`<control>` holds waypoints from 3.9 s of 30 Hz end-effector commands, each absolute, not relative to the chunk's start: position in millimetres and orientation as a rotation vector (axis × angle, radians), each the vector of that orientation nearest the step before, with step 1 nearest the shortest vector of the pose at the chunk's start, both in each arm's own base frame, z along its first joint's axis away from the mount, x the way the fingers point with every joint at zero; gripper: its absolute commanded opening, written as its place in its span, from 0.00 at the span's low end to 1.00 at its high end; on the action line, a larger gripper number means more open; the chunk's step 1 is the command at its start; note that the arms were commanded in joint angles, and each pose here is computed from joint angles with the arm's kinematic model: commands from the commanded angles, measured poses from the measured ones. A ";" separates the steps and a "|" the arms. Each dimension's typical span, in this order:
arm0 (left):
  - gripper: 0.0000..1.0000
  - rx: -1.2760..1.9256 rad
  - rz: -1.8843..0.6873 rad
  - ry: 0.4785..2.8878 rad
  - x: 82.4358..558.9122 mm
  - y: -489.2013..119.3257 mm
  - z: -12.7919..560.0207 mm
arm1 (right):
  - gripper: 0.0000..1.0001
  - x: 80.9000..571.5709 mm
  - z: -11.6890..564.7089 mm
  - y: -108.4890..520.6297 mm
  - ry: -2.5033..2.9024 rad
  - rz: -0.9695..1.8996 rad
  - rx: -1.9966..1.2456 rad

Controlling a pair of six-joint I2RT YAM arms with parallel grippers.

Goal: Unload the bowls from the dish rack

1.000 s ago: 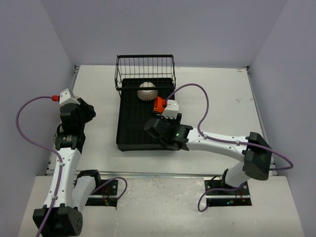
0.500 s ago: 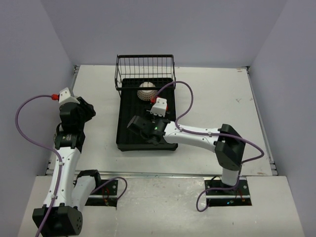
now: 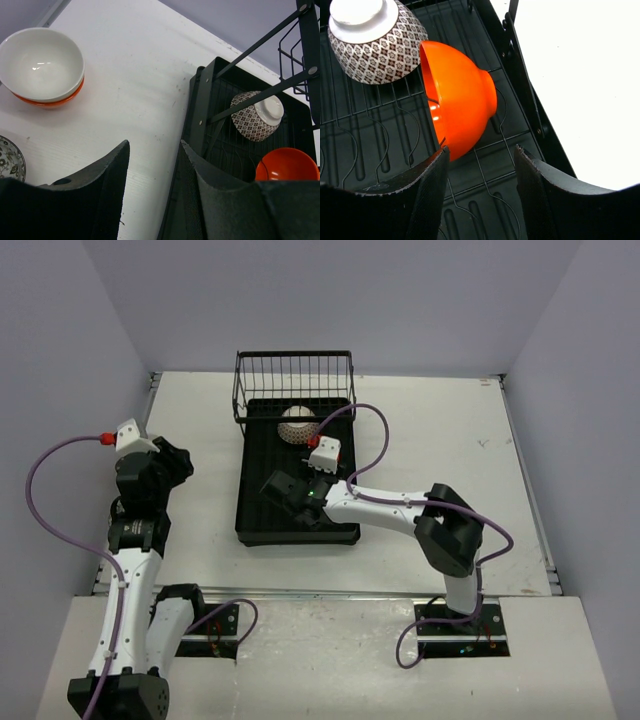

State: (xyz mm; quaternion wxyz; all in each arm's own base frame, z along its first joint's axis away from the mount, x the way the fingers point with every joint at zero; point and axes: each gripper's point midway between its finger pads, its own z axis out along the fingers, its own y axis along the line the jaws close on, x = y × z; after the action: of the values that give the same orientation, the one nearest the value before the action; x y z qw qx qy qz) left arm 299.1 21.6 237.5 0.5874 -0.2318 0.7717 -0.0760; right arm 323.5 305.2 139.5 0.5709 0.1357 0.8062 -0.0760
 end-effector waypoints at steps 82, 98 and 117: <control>0.48 -0.504 -0.289 1.886 315.5 1.2 195.5 | 0.00 348.7 144.6 251.4 1.726 -0.629 0.298; 0.48 -0.512 -0.272 1.891 316.9 3.7 192.0 | 0.00 332.3 186.2 290.5 1.724 -0.504 0.259; 0.48 -0.515 -0.244 1.913 318.5 7.3 186.3 | 0.00 265.7 221.4 234.9 1.834 -0.231 0.505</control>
State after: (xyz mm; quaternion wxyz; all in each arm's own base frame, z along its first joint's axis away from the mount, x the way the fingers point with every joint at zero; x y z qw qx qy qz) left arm 314.0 5.8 178.7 0.5260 -0.2231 0.8136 -0.1075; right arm 286.1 270.6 188.4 0.5833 0.1806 0.7833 -0.1166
